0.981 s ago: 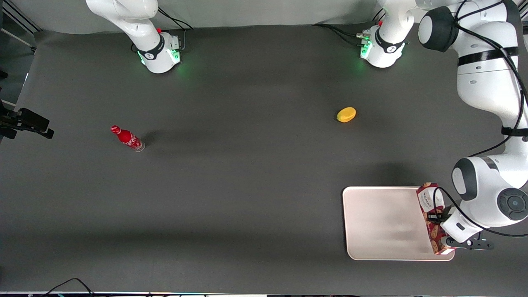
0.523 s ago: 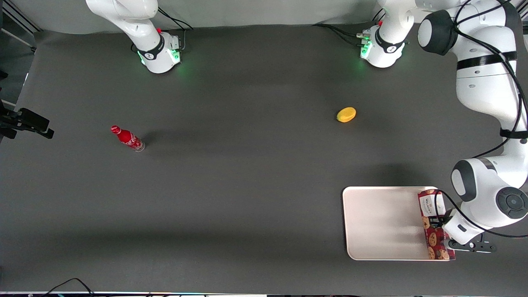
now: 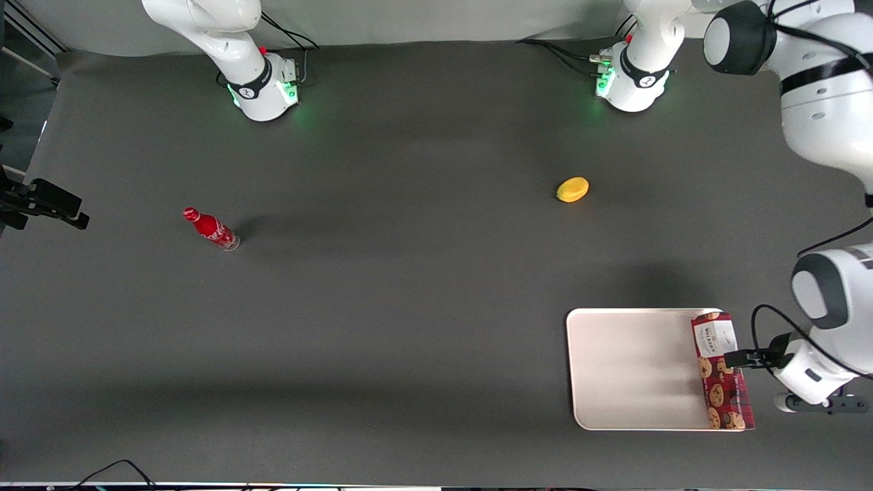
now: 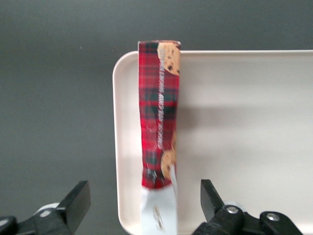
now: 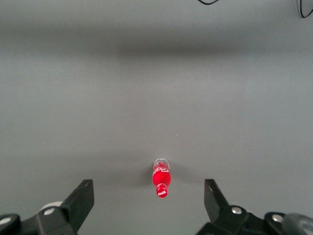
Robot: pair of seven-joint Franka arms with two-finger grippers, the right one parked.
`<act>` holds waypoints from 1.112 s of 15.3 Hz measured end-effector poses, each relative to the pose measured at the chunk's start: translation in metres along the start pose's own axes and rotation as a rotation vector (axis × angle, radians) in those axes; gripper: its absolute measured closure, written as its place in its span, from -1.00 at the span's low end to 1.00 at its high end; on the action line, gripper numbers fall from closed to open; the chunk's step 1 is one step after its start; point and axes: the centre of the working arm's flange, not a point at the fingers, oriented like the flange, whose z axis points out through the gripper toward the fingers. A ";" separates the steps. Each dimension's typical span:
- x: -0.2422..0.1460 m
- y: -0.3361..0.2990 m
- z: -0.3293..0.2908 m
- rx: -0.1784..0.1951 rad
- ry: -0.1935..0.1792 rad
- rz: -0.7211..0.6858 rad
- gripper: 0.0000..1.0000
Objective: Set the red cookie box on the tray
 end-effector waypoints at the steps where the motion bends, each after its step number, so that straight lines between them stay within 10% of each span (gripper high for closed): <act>1: -0.002 0.001 -0.019 -0.015 -0.005 -0.005 -1.00; 6: -0.021 0.007 -0.139 -0.024 0.049 0.010 -1.00; 17: -0.152 0.057 -0.318 -0.030 0.008 0.097 -1.00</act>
